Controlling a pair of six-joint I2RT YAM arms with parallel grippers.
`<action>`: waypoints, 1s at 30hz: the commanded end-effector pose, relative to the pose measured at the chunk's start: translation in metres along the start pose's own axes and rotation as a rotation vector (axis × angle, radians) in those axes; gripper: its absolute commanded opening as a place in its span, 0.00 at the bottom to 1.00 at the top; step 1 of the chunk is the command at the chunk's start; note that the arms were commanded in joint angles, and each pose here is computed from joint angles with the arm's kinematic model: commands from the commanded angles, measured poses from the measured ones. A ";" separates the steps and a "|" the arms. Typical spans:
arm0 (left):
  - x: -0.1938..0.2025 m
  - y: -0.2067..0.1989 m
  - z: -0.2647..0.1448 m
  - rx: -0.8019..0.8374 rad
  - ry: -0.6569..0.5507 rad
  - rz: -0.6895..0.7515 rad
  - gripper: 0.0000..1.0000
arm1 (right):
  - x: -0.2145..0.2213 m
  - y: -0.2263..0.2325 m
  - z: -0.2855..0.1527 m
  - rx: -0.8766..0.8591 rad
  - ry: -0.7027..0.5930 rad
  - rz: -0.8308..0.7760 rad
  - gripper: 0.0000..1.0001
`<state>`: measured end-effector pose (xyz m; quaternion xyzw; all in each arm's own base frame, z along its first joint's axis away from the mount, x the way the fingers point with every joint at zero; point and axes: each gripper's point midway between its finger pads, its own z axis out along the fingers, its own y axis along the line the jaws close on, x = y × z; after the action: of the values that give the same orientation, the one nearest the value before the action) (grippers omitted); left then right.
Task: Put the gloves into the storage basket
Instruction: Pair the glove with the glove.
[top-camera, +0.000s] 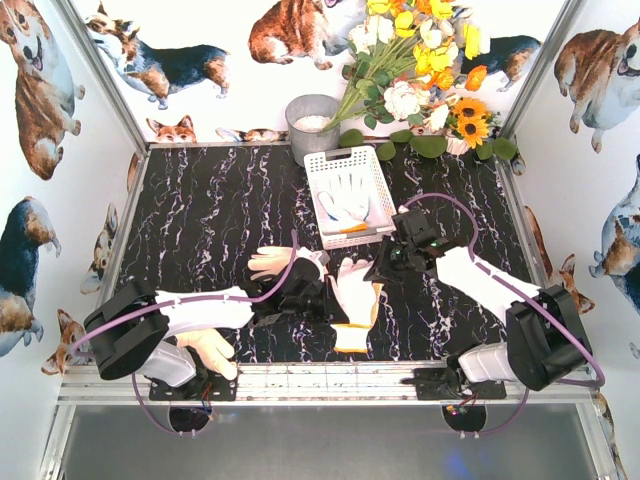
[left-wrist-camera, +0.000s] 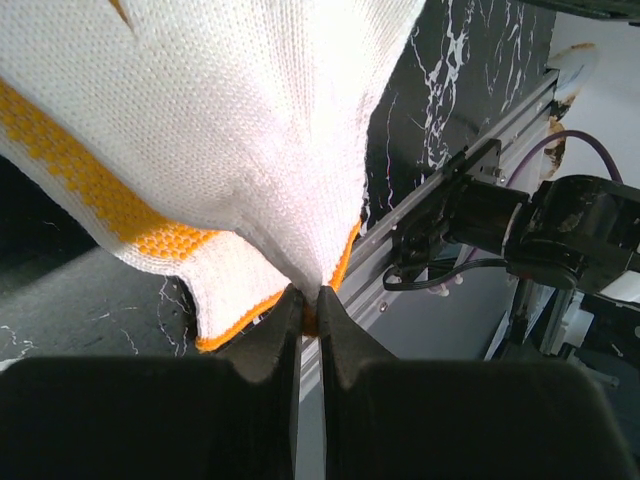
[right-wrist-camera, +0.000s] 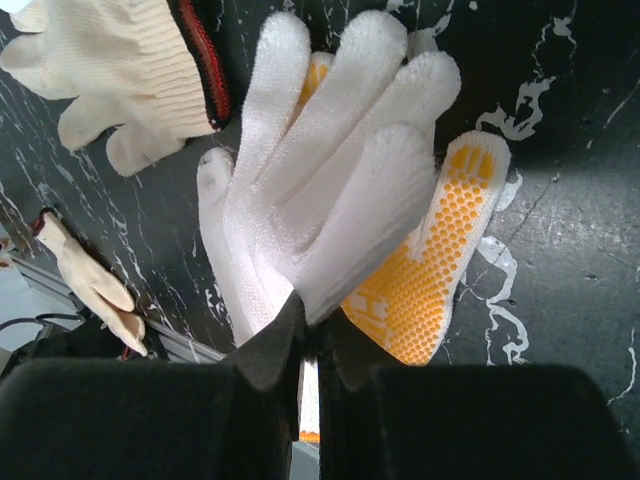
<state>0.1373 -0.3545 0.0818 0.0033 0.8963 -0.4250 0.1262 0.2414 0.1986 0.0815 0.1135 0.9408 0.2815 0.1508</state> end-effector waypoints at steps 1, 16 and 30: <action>0.012 -0.005 -0.003 0.020 0.038 0.003 0.00 | 0.006 -0.007 -0.002 0.010 0.006 0.004 0.00; 0.040 -0.001 -0.007 0.009 0.087 -0.022 0.00 | 0.021 -0.012 0.000 0.001 0.047 0.027 0.00; 0.049 0.007 -0.005 -0.010 0.098 -0.035 0.00 | 0.038 -0.025 0.010 0.028 0.088 0.044 0.00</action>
<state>0.0949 -0.3501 0.0655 0.0057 0.9068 -0.4140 0.0792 0.2009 0.1899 0.0487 0.1280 0.9523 0.2633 0.0855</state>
